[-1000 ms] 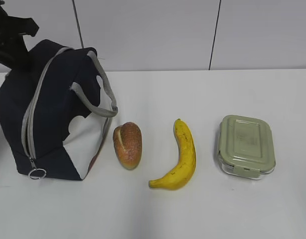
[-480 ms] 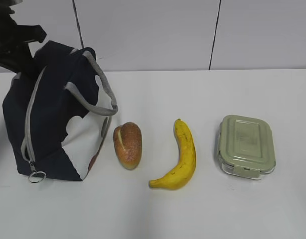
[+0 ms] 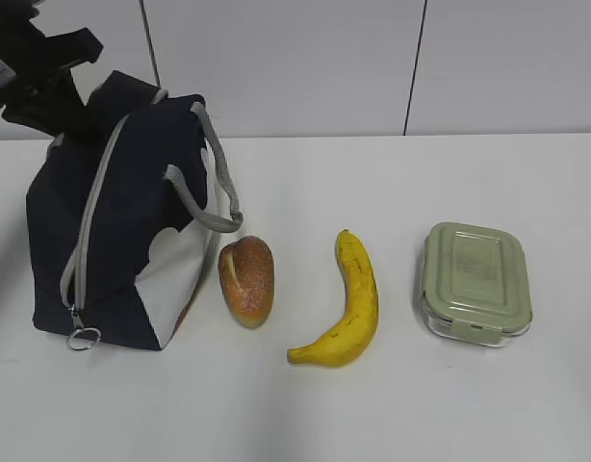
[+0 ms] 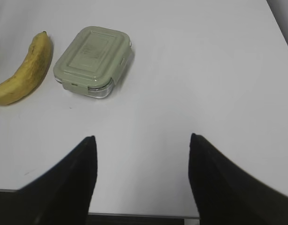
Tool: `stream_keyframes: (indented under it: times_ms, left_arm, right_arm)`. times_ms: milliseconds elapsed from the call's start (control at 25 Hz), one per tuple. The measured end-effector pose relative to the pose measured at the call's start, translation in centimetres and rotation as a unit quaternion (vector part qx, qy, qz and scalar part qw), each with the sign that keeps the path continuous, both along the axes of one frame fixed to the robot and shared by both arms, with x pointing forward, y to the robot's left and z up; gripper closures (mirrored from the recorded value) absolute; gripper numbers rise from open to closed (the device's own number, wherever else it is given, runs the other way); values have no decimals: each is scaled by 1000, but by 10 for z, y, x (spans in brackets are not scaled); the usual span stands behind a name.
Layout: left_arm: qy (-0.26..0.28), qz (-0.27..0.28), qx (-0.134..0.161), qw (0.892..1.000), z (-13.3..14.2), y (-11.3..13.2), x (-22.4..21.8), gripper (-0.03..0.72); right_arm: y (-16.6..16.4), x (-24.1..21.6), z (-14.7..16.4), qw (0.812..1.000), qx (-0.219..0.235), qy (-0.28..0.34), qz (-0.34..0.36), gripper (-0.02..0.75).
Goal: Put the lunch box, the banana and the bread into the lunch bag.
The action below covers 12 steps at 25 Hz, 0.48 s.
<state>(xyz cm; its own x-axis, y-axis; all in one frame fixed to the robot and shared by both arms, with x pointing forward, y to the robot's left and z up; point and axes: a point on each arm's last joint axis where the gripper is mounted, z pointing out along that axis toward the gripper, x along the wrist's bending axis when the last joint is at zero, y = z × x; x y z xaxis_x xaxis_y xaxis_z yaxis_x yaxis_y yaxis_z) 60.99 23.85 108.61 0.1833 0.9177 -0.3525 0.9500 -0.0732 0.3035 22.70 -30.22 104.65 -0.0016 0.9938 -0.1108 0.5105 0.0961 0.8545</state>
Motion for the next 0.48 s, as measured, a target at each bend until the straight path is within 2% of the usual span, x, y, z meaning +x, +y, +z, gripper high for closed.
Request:
stream_keyframes:
  times_ms: [240,480]
  left_arm:
    - [4,1,-29,1000,2,-5,-1,687]
    - [8,-2,-40,999,3,-6,-1,687]
  right_arm:
    - [0,0,0,1000,0,0,0,281]
    - [0,0,0,1000,0,0,0,281]
